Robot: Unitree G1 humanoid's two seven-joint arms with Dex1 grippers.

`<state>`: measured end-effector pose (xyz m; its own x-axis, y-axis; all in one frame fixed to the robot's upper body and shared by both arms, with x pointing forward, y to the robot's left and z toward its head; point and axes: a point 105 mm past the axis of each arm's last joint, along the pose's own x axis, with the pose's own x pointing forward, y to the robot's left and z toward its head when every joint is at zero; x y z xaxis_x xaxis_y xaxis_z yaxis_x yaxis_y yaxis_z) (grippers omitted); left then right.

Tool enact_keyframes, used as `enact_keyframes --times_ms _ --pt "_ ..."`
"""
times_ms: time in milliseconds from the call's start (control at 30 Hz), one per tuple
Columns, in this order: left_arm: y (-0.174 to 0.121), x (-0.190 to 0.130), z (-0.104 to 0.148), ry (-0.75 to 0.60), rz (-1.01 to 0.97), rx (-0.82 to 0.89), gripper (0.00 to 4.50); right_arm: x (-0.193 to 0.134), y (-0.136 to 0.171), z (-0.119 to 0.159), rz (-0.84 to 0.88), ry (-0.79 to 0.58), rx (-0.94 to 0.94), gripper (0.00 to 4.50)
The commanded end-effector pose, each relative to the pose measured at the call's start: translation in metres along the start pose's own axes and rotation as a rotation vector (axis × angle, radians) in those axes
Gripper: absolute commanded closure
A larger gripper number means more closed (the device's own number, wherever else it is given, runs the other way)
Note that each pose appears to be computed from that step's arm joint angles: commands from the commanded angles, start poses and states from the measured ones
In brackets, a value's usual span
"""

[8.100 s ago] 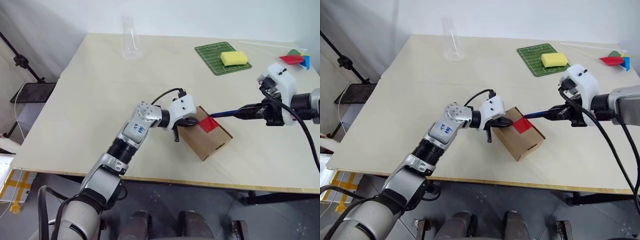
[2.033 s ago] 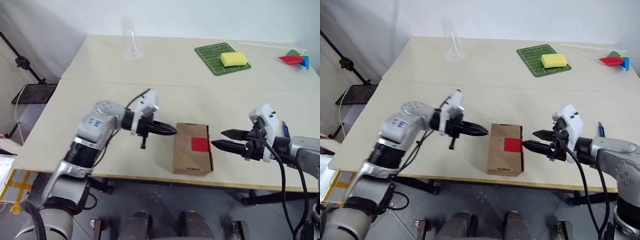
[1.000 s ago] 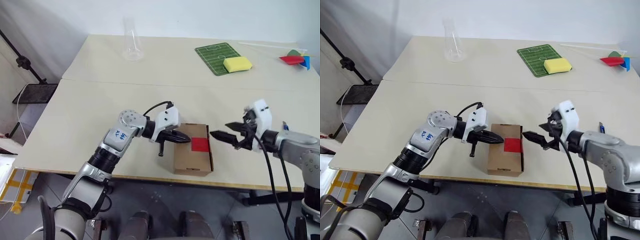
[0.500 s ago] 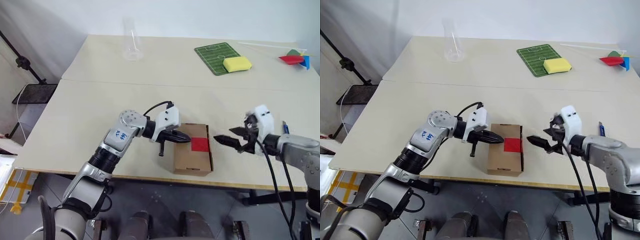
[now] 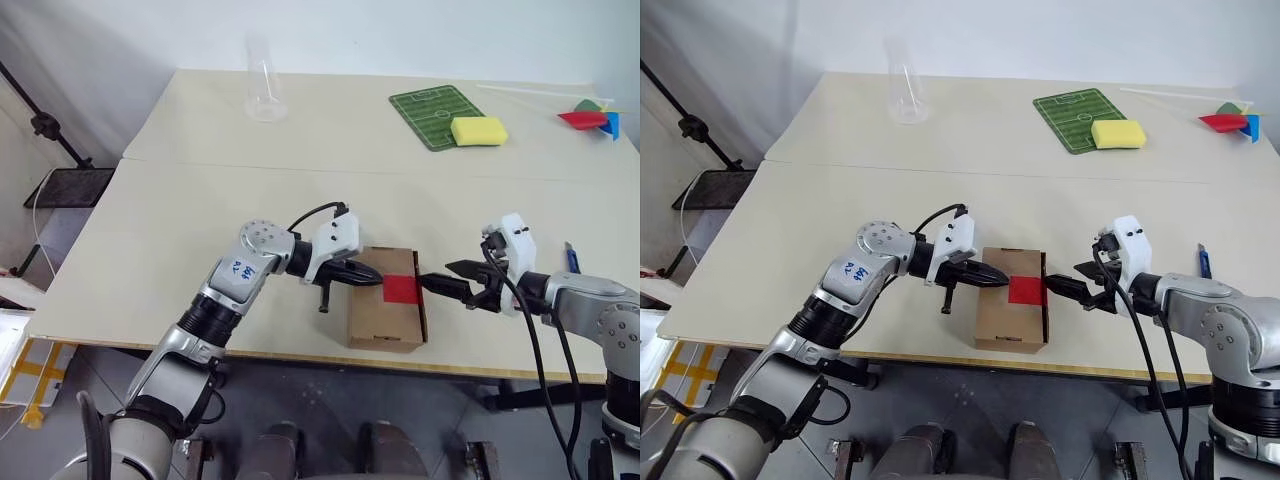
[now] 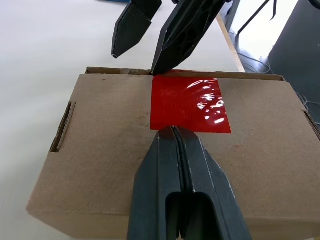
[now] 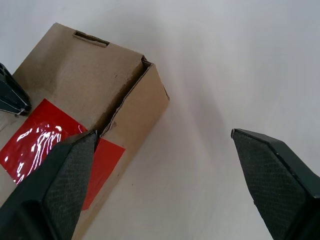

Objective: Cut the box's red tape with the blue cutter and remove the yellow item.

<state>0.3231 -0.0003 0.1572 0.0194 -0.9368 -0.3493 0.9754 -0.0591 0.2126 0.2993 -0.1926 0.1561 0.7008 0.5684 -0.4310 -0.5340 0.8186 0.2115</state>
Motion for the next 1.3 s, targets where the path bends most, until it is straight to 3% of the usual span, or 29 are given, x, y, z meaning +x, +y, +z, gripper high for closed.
enact_keyframes --times_ms 33,533,700,767,833,1067,1233,1300 --pt "-0.001 0.002 -0.003 0.024 -0.002 0.002 4.50 -0.003 0.002 -0.005 -0.016 0.027 -0.021 0.05" --pt "0.000 0.005 0.000 0.022 -0.006 0.007 4.50 -0.003 -0.009 -0.012 -0.157 0.220 -0.279 0.05" --pt "0.000 0.005 0.000 0.019 0.001 0.004 4.50 0.007 -0.013 -0.031 -0.189 0.290 -0.403 0.05" --pt "0.001 0.003 -0.001 0.020 0.009 0.003 4.50 0.002 -0.032 -0.052 -0.284 0.423 -0.627 0.05" --pt "0.002 0.003 -0.001 0.021 0.014 0.003 4.50 0.002 -0.036 -0.060 -0.289 0.445 -0.680 0.05" --pt "0.002 0.000 -0.001 0.024 0.027 0.001 4.50 -0.003 -0.022 -0.035 -0.167 0.239 -0.384 0.05" --pt "0.001 -0.003 -0.004 0.016 0.048 -0.024 4.50 -0.036 -0.045 -0.028 -0.015 0.251 -0.137 0.05" --pt "-0.002 -0.003 -0.005 0.018 0.044 -0.026 4.50 -0.030 -0.040 -0.023 0.056 0.212 -0.025 0.05"
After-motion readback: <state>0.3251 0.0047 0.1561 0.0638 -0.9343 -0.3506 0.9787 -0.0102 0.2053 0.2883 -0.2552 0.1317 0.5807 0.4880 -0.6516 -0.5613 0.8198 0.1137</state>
